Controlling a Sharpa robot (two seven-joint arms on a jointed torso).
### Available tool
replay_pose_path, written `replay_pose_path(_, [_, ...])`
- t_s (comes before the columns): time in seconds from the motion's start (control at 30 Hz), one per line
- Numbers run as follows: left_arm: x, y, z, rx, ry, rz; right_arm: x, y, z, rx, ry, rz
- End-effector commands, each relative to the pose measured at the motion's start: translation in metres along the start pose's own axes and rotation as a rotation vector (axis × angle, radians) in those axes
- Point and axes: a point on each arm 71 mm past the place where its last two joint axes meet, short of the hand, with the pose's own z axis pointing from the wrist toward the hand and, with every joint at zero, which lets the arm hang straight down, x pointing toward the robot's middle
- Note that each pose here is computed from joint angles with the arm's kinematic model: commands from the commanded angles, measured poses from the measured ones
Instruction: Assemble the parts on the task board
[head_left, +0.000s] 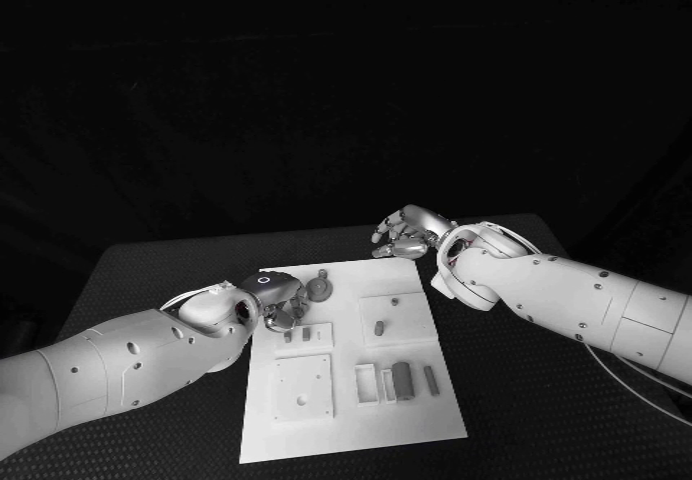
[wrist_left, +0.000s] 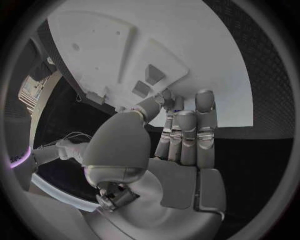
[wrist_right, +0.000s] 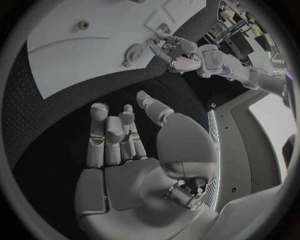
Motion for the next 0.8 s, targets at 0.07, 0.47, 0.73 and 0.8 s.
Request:
replay_pose_path(0.07, [-0.0010,-0.0005,0.0002,-0.001,-0.008,-0.011,0.000,0.000,0.000,-0.003,0.007,-0.003])
replay_pose_path(0.47, [-0.0011,0.0010,-0.0006,-0.008,-0.010,-0.011,0.000,-0.001,0.000,-0.003,0.005,-0.003])
replay_pose_path(0.73, [-0.0010,0.0131,-0.0055,-0.037,-0.009,-0.007,-0.002,-0.003,-0.001,0.002,0.002,-0.005])
replay_pose_path(0.8, [-0.0014,0.0176,-0.0079,-0.049,-0.013,-0.006,-0.003,-0.005,-0.001,0.004,-0.003,-0.005])
